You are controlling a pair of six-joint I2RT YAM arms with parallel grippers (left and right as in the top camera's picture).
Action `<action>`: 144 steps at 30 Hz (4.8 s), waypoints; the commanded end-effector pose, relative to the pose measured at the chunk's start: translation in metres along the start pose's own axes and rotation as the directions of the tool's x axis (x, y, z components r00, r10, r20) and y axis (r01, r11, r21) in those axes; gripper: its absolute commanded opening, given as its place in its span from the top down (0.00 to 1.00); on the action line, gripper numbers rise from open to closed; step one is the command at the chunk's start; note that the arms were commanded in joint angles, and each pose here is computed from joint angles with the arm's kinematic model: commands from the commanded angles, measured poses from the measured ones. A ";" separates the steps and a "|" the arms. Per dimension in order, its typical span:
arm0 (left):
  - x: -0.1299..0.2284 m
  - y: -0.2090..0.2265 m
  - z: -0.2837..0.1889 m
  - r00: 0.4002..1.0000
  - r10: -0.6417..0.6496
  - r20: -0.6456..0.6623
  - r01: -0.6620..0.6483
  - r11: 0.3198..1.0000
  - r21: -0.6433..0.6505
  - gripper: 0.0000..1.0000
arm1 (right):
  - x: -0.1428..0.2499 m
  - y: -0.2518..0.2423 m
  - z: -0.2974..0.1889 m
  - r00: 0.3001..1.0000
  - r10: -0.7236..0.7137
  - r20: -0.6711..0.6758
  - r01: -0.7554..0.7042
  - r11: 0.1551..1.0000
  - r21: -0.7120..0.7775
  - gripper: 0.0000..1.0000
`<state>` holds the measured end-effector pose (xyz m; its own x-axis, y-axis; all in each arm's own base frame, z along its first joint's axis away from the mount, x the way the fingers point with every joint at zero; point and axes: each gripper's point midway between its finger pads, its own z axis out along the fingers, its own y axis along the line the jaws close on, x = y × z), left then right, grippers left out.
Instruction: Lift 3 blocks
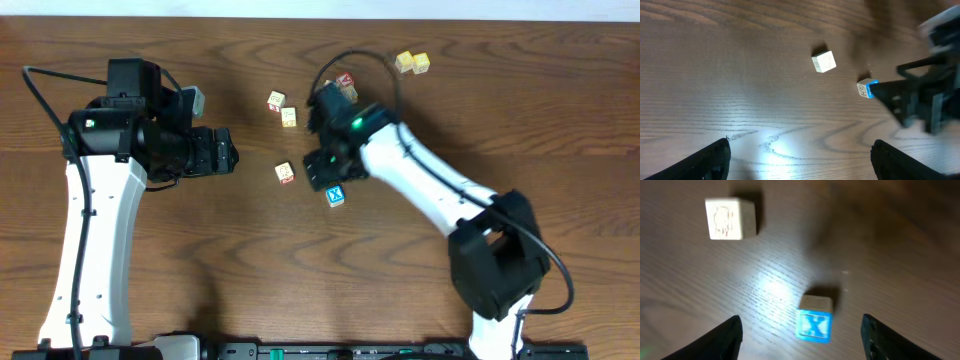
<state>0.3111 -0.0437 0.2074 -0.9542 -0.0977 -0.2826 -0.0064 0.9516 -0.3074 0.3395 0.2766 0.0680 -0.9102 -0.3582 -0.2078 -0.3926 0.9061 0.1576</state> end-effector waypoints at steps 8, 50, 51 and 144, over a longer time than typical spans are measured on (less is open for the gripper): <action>-0.005 0.001 -0.005 1.000 -0.003 0.017 0.003 1.000 -0.012 0.11 | 0.031 -0.020 0.048 0.999 -0.016 -0.044 0.023 0.984 0.177 0.34; -0.005 0.001 -0.005 1.000 -0.003 0.017 0.003 1.000 -0.012 0.10 | 0.056 -0.140 0.032 0.842 0.527 -0.112 -0.493 0.838 0.234 0.76; -0.005 0.001 -0.005 1.000 -0.003 0.017 0.003 1.000 -0.012 0.10 | 0.055 -0.143 0.032 0.844 0.525 -0.110 -0.491 0.839 0.233 0.76; -0.017 -0.029 -0.007 0.984 -0.175 0.032 0.167 0.972 0.167 0.10 | 0.085 -0.354 -0.180 0.429 0.853 0.296 -0.903 0.400 0.157 0.01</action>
<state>0.3284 -0.0497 0.2160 -0.9295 -0.1661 -0.3292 -0.0370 0.9303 -0.3650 0.3783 -0.1102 0.1696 -0.7052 0.6628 -0.2520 0.6658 0.7411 0.0861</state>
